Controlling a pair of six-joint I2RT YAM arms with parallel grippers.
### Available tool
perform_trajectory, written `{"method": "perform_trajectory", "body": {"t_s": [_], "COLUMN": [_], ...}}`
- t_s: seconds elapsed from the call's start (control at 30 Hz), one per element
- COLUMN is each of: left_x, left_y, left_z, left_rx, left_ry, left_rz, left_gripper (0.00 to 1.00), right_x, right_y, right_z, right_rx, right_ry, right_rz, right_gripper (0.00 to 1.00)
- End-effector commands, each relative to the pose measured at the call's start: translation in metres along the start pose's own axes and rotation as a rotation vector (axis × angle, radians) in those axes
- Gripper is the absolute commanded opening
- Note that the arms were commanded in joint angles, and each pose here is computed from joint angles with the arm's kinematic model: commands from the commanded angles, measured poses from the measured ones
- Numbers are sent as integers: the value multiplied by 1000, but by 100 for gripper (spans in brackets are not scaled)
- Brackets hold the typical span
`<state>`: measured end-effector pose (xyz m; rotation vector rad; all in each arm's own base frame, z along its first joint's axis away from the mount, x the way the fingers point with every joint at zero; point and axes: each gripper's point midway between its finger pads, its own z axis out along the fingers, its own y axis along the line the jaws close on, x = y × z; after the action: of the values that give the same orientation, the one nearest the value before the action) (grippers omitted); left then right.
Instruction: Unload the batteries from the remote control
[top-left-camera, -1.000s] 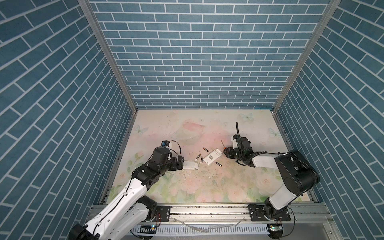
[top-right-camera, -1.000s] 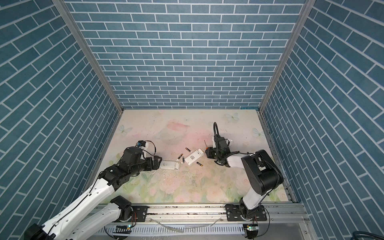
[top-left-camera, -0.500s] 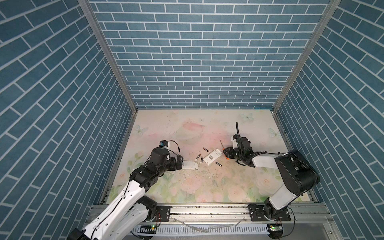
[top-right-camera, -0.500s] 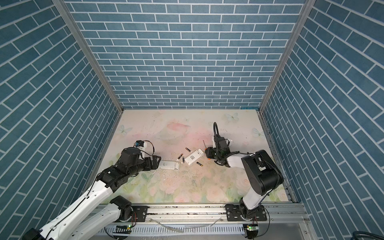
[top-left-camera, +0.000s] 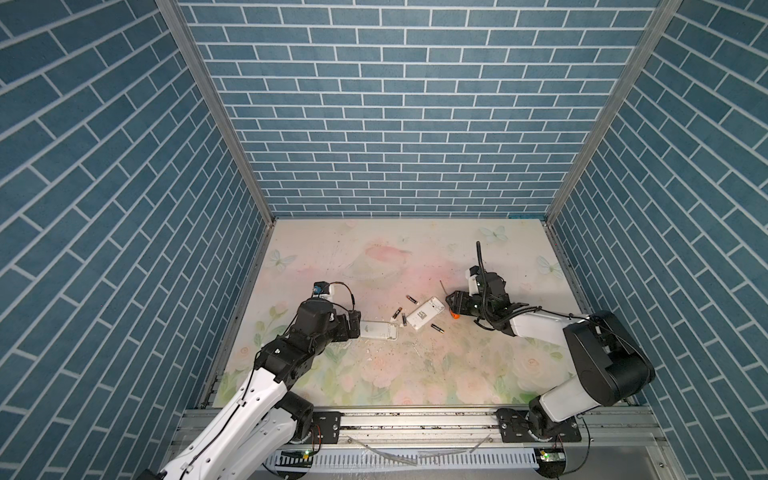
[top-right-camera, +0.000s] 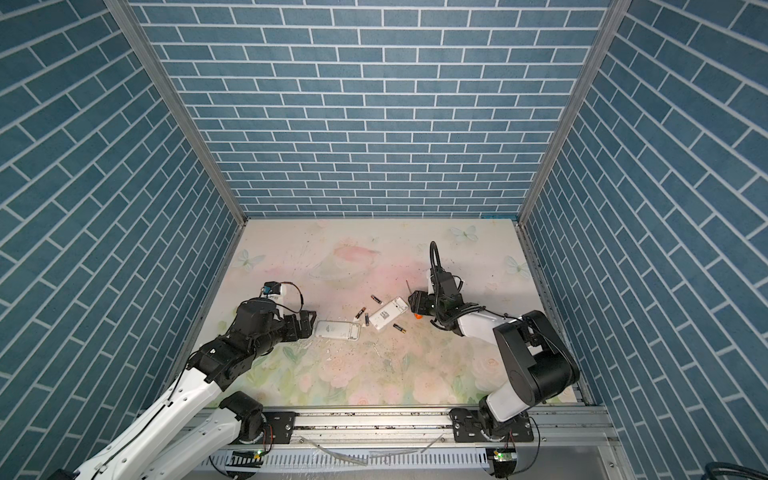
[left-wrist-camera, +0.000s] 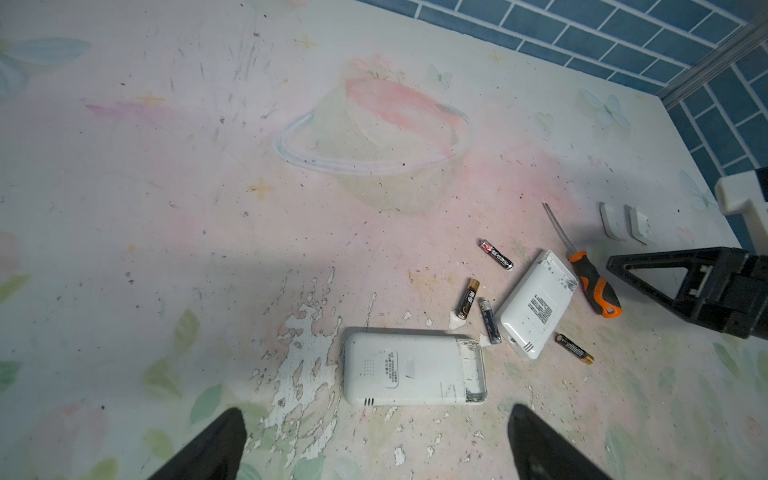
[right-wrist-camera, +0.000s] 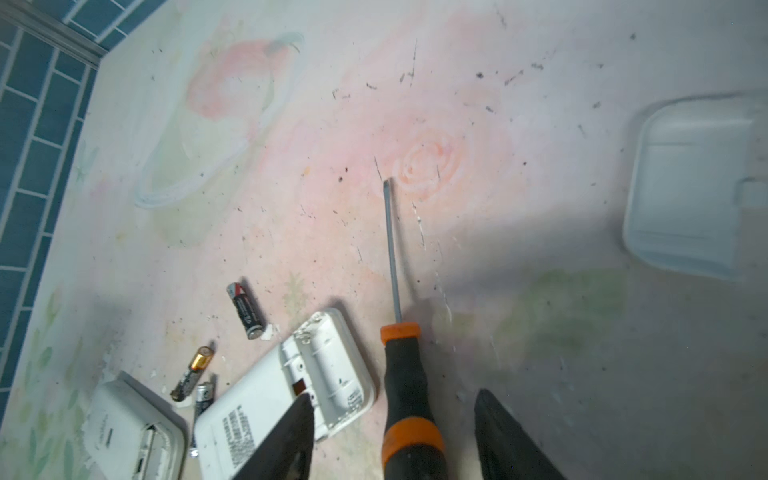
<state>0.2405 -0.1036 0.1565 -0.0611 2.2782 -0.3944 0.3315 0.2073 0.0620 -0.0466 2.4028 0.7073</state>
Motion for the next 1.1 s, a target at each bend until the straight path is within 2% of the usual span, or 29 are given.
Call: {"method": "perform_trajectory", "body": {"t_s": [0.0,0.17,0.6,0.77,1.0,1.07], "left_x": [-4,-25,-96,-106,-101,-102], "left_y": [16,20,49,73,111,121], "left_z": [-3,-9,-20,-11,10,16], "left_rx": [-82,-133,-413,-512,-544,-534], "left_ry": [-31,-87,-412,-479,-489,-506], "left_rz": [23,66,249,235,196,162], "left_gripper": [100,100,100,100,100,100], "right_x": [-10,-37,-76,-81,-82,-83], "right_y": [1,-1,-8,-31,-68,-73], "right_z": [-16,-49,-147,-170,-193,-195], "right_rx": [21,79,248,389,613,651], "right_ry": [-54,-207,-479,-594,-678,-681], "right_rz": [-33,-61,-220,-260,-251,-267], "right_gripper": [67,72,73,76,85,98]}}
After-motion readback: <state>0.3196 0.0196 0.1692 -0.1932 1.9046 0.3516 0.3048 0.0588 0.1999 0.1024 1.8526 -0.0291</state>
